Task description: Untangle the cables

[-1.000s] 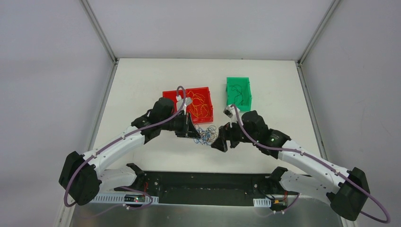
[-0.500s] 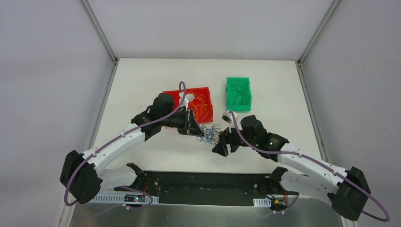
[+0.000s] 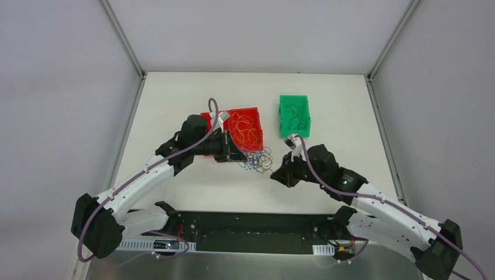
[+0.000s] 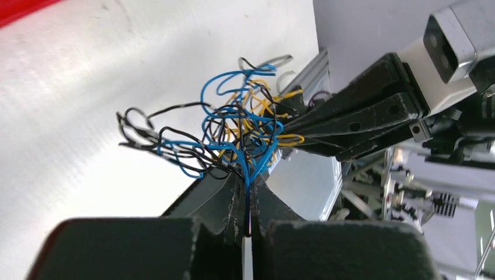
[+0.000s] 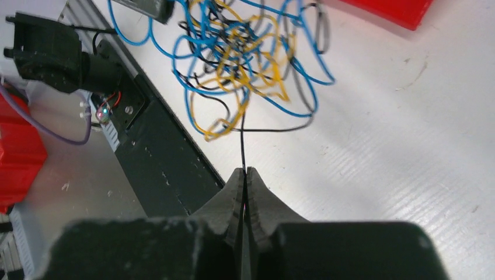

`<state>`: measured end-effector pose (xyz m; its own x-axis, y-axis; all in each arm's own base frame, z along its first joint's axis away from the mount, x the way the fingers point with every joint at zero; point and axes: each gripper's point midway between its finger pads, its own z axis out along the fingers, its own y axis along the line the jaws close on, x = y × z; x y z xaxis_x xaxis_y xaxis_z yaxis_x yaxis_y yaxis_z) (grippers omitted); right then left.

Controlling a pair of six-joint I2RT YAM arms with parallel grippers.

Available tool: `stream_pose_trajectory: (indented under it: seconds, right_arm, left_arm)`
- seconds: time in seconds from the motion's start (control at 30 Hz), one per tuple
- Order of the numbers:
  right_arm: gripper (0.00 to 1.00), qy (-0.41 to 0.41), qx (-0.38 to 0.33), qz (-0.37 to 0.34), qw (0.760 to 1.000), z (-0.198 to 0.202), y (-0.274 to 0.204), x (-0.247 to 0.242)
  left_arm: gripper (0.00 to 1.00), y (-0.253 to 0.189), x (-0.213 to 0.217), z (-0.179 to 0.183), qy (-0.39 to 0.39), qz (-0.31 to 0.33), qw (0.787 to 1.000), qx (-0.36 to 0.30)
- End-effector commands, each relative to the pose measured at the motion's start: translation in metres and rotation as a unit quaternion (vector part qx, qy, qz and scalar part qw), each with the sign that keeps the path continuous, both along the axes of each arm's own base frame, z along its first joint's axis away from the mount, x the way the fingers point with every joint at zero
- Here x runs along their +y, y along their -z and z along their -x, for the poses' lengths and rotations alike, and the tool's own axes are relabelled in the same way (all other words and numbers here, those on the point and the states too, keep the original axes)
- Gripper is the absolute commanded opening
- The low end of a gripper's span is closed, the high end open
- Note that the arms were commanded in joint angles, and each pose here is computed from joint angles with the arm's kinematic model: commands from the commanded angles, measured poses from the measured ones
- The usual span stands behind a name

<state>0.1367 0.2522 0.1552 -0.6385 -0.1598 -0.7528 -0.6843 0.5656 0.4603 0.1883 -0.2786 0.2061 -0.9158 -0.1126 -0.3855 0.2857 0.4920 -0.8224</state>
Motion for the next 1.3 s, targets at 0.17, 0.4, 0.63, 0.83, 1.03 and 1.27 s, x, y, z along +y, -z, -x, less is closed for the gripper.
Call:
stream_pose_trajectory:
  seconds: [0.17,0.4,0.63,0.83,1.03,1.27]
  right_arm:
    - [0.00,0.129,-0.010,0.016,0.991,-0.025,-0.003,-0.028]
    - [0.00,0.396,-0.047,0.070,0.914,-0.072,-0.009,-0.118]
    - [0.00,0.665,-0.043,0.166,0.726,-0.069,-0.029,-0.249]
    - [0.00,0.753,0.018,0.169,0.635,-0.060,-0.019,-0.291]
    - [0.00,0.750,0.060,0.157,0.640,-0.067,-0.006,-0.285]
    - [0.56,0.436,0.066,0.008,0.897,-0.084,-0.018,-0.157]
  left_arm:
    - [0.00,0.004,0.068,-0.026,-0.151,-0.027,0.988,-0.007]
    - [0.00,0.034,0.118,-0.020,-0.231,-0.121,0.965,-0.001]
    - [0.00,0.055,0.186,-0.015,-0.343,-0.250,0.906,0.004]
    - [0.00,0.040,0.266,0.001,-0.503,-0.348,0.791,0.007]
    - [0.00,0.033,0.271,0.005,-0.509,-0.343,0.790,-0.009]
    - [0.00,0.019,0.156,-0.006,-0.251,-0.171,0.948,-0.096]
